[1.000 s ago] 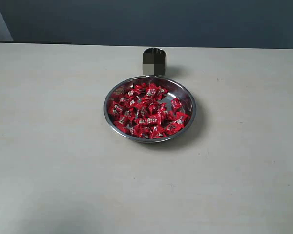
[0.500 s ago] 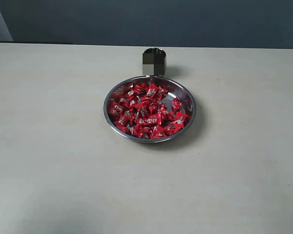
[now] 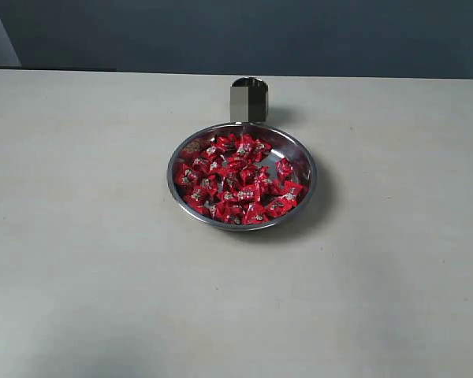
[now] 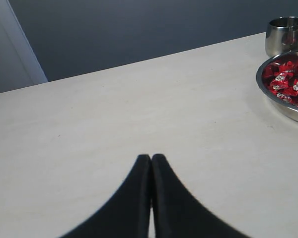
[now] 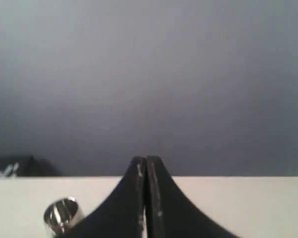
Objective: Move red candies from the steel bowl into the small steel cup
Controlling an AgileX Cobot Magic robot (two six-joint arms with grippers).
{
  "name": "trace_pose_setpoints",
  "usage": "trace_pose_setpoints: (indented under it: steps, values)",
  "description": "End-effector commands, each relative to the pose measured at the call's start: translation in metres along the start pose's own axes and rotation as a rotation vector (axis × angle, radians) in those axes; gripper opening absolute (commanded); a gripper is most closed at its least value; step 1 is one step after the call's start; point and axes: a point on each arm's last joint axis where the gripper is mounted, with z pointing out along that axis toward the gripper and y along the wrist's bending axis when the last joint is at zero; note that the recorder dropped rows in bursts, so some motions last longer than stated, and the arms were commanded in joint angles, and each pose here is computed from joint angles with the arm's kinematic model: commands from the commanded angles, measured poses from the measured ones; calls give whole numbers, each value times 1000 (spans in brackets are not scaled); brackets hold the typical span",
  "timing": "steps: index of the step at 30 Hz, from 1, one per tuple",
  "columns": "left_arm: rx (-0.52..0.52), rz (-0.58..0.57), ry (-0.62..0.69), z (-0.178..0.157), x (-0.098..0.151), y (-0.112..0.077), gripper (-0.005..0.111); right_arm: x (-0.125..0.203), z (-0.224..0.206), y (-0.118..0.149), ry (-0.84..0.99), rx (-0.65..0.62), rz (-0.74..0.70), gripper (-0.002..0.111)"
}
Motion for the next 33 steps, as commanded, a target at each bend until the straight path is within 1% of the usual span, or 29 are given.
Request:
trace_pose_setpoints:
  steps: [1, 4, 5, 6, 7, 8, 9, 10, 11, 12, 13, 14, 15, 18, 20, 27, 33]
  values:
    - [-1, -3, -12, 0, -1, 0, 0, 13, 88, 45, 236, -59, -208, -1]
    - [-1, -3, -12, 0, -1, 0, 0, 37, 134, 74, 401, -74, -307, -1]
    - [-1, -3, -12, 0, -1, 0, 0, 53, 157, 91, 524, -79, -382, -1]
    - [-1, -3, -12, 0, -1, 0, 0, 59, 164, 96, 583, -83, -418, -1]
    - [-1, -3, -12, 0, -1, 0, 0, 76, 178, 105, 765, -106, -476, -1]
    - [-1, -3, -12, 0, -1, 0, 0, 79, 182, 109, 838, -131, -483, -1]
    - [-1, -3, -12, 0, -1, 0, 0, 98, 187, 118, 1062, -247, -486, 0]
    - [-1, -3, -12, 0, -1, 0, 0, 106, 189, 123, 1131, -316, -483, 1]
    - [-1, -3, -12, 0, -1, 0, 0, 119, 203, 134, 1137, -412, -453, 11]
    - [-1, -3, -12, 0, -1, 0, 0, 127, 208, 138, 1151, -430, -435, 16]
    - [-1, -3, -12, 0, -1, 0, 0, 141, 214, 145, 1178, -467, -388, 31]
    - [-1, -3, -12, 0, -1, 0, 0, 151, 216, 148, 1199, -488, -372, 41]
    - [-1, -3, -12, 0, -1, 0, 0, 158, 218, 150, 1215, -494, -367, 46]
    - [-1, -3, -12, 0, -1, 0, 0, 178, 217, 165, 1253, -517, -392, 47]
    - [-1, -3, -12, 0, -1, 0, 0, 184, 213, 178, 1263, -538, -412, 47]
    - [-1, -3, -12, 0, -1, 0, 0, 190, 204, 203, 1223, -570, -468, 47]
    - [-1, -3, -12, 0, -1, 0, 0, 202, 206, 207, 1232, -564, -494, 47]
